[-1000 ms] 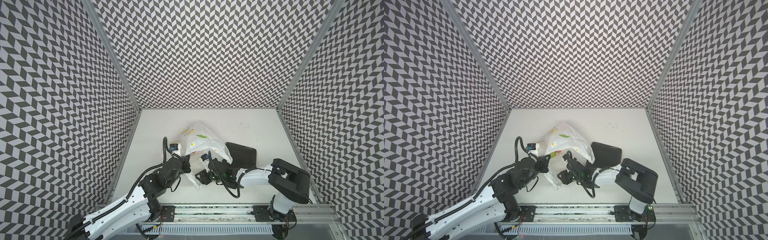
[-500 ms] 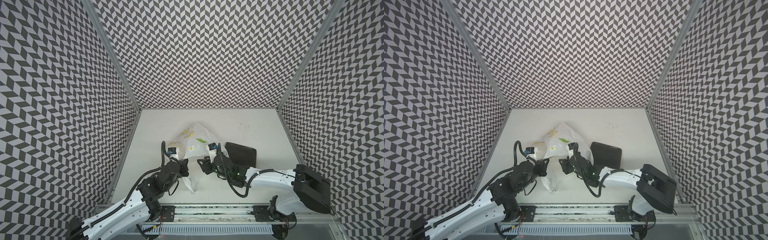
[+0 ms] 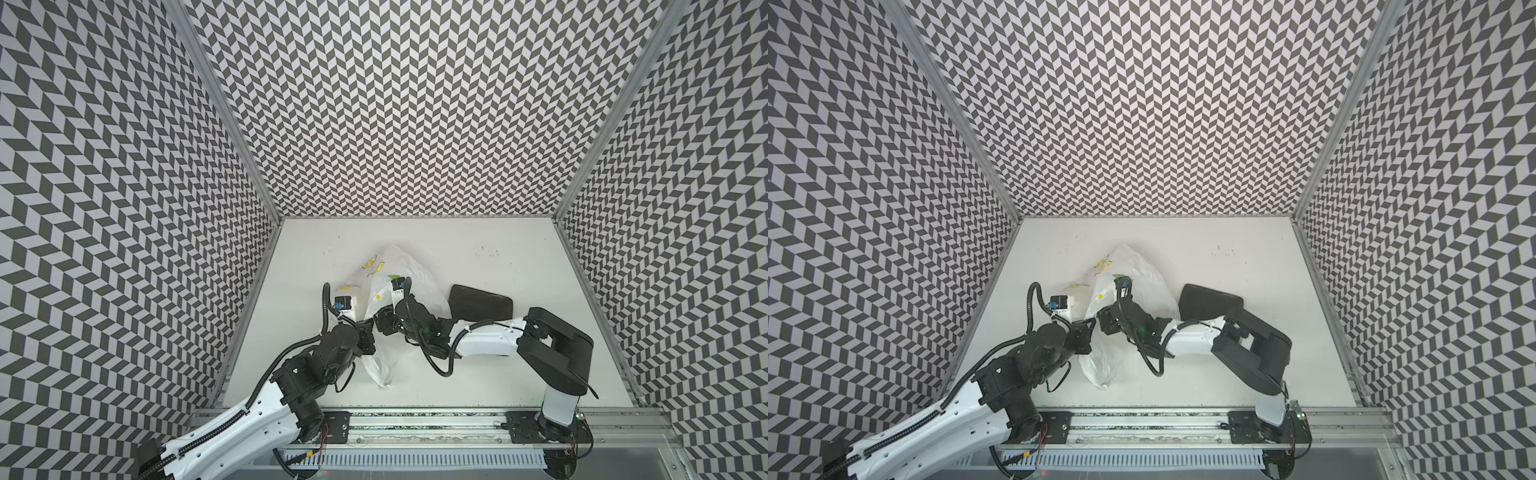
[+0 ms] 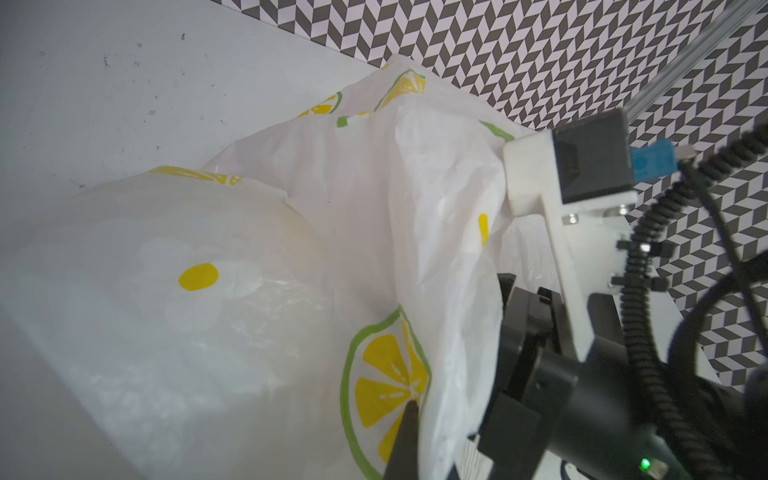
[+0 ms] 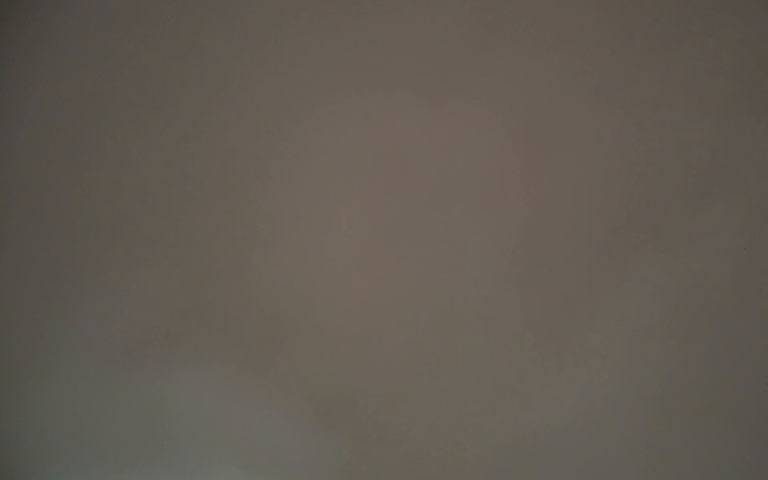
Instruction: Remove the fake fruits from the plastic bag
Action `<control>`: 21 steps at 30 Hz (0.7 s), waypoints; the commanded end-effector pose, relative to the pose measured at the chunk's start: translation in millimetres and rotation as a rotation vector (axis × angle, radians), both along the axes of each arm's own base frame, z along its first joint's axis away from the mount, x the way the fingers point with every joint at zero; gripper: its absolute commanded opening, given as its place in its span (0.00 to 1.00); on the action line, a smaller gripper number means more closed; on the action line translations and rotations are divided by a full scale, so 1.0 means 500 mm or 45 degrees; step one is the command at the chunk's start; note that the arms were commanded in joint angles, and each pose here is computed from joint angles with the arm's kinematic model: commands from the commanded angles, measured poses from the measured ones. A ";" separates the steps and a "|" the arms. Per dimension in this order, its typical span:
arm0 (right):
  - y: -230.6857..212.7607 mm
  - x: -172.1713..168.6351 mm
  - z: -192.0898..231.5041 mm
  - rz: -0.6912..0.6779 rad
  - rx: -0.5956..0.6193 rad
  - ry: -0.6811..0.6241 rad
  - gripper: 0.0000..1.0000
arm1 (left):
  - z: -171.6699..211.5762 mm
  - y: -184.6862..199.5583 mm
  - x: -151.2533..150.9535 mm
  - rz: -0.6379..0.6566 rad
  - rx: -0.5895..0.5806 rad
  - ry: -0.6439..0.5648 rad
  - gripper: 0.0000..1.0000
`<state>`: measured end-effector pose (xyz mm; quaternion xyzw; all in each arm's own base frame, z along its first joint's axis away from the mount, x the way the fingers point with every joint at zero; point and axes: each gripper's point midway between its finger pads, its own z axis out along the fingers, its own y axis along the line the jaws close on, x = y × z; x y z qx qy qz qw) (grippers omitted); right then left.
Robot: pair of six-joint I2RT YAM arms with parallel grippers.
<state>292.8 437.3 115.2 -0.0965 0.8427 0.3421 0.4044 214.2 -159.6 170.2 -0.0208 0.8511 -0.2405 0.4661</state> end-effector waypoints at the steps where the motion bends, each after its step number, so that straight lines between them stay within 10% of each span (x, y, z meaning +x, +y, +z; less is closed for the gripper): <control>1: 0.023 0.038 0.021 -0.038 0.058 -0.026 0.56 | 0.025 0.009 0.007 0.033 0.010 -0.023 0.00; 21: 0.037 0.126 -0.015 -0.134 0.019 -0.044 0.48 | 0.034 0.005 0.011 0.034 0.000 -0.025 0.00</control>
